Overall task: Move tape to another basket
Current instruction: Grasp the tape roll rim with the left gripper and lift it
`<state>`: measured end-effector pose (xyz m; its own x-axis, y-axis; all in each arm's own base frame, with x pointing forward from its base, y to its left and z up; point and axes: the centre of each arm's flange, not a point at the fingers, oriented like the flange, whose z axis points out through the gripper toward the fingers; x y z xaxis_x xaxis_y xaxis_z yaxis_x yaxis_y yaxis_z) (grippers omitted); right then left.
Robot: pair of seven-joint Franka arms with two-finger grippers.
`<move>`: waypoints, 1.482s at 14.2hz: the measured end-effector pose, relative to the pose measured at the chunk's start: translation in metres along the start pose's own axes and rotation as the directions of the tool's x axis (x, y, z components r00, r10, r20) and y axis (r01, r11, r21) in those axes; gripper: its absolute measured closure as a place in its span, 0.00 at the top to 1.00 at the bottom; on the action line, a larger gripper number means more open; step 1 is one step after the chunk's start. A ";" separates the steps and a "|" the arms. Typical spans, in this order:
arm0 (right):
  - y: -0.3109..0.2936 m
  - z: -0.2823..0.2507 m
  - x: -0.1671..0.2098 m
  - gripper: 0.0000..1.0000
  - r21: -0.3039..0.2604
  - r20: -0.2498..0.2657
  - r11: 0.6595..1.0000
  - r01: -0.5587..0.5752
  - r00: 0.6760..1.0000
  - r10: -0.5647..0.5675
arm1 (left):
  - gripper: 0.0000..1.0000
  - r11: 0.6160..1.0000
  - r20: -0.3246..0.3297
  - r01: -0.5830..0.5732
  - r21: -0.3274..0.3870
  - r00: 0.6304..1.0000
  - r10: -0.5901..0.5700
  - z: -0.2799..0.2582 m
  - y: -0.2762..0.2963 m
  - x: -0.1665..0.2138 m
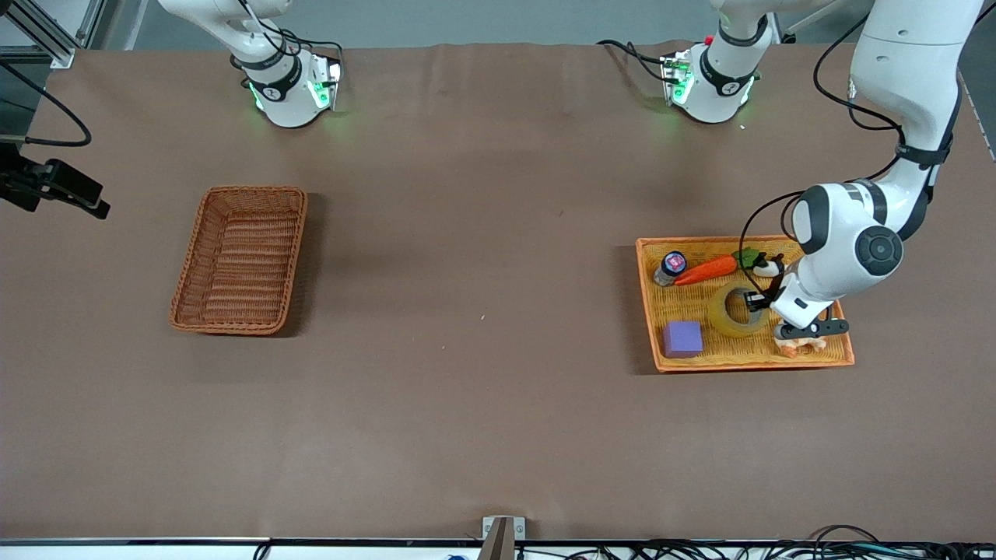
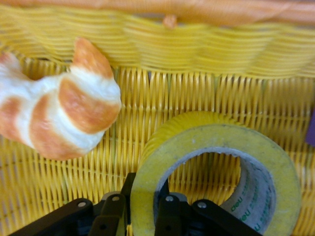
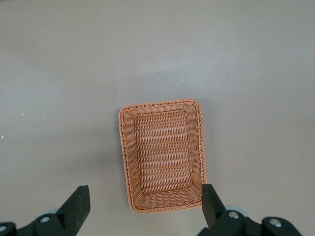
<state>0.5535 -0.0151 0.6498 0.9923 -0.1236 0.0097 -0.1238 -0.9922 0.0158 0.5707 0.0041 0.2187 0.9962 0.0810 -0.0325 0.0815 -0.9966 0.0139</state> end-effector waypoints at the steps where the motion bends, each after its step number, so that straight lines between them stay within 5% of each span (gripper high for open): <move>1: 0.000 0.000 0.000 1.00 0.000 0.000 1.000 0.000 1.000 0.000 | 0.21 1.000 -0.008 -0.003 0.000 1.000 0.003 -0.013 0.001 0.000; 5: 0.000 0.000 0.000 1.00 0.000 0.000 1.000 0.000 1.000 0.000 | 0.21 0.998 0.003 -0.056 -0.006 0.998 0.056 -0.079 0.033 0.004; 10: 0.000 0.000 0.000 1.00 0.000 0.000 1.000 0.000 1.000 0.000 | 0.21 0.984 -0.014 -0.174 -0.049 0.985 0.173 -0.129 0.171 -0.006; 18: 0.000 0.000 0.000 1.00 0.000 0.001 1.000 0.000 1.000 0.000 | 0.21 0.993 0.109 -0.098 -0.059 0.989 0.104 -0.047 0.411 -0.099; 21: 0.000 0.000 0.000 1.00 0.000 0.001 1.000 0.000 1.000 0.000 | 0.21 0.992 0.085 -0.125 -0.020 0.988 0.127 -0.019 0.475 -0.123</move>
<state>0.5537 -0.0154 0.6494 0.9922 -0.1240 0.0084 -0.1242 -0.9921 0.0159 0.4869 -0.4785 0.2480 0.9922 -0.0476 -0.1150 -0.0435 -0.9983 0.0378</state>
